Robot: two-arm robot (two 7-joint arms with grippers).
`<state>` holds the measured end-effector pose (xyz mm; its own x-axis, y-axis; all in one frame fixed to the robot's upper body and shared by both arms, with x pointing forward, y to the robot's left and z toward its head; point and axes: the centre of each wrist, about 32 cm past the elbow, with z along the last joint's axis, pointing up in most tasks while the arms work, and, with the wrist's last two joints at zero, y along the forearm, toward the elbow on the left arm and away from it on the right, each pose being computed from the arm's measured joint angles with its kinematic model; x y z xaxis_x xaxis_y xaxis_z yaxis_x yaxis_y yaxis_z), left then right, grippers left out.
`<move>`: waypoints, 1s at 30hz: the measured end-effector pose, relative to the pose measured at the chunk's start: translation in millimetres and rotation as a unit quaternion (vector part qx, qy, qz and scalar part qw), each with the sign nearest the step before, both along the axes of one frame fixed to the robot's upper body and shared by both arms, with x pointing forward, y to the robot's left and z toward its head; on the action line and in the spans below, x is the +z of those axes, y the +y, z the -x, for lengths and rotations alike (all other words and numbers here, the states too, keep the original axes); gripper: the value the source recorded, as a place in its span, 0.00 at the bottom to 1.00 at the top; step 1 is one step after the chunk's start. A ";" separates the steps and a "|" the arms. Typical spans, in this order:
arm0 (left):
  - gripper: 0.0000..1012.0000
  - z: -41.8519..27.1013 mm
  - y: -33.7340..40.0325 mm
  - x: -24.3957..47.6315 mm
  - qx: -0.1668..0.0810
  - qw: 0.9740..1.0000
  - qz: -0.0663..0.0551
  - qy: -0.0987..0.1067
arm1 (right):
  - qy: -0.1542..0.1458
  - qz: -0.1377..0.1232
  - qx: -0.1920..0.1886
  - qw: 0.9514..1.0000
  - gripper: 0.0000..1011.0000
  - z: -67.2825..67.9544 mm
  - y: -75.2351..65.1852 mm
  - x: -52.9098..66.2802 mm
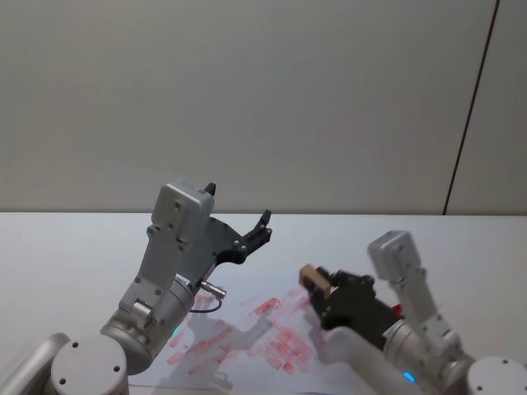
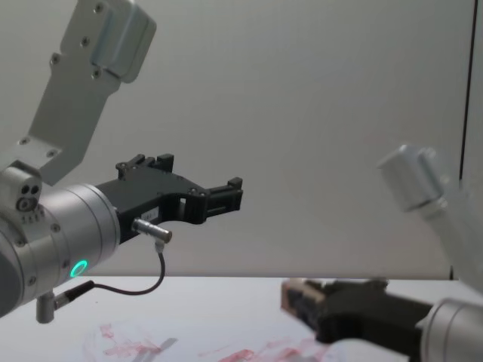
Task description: Use the one hand to pick up the stamp and affix it onto the A4 paper.
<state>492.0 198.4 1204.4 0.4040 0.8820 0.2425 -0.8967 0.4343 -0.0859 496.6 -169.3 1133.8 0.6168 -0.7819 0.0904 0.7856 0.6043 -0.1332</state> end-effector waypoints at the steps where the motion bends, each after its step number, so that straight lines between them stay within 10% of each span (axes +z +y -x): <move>1: 0.99 0.0 0.0 0.0 0.000 1.000 0.000 0.000 | -0.003 -0.002 -0.003 1.000 0.21 0.0 -1.9 1.5; 16: 0.99 0.0 0.0 0.0 0.000 1.000 0.000 0.000 | -0.031 0.003 -0.063 0.998 0.21 4.9 -44.2 22.7; 30: 0.99 0.0 0.0 0.0 0.000 1.000 0.000 0.000 | -0.010 0.026 -0.092 0.995 0.21 20.2 -72.6 18.5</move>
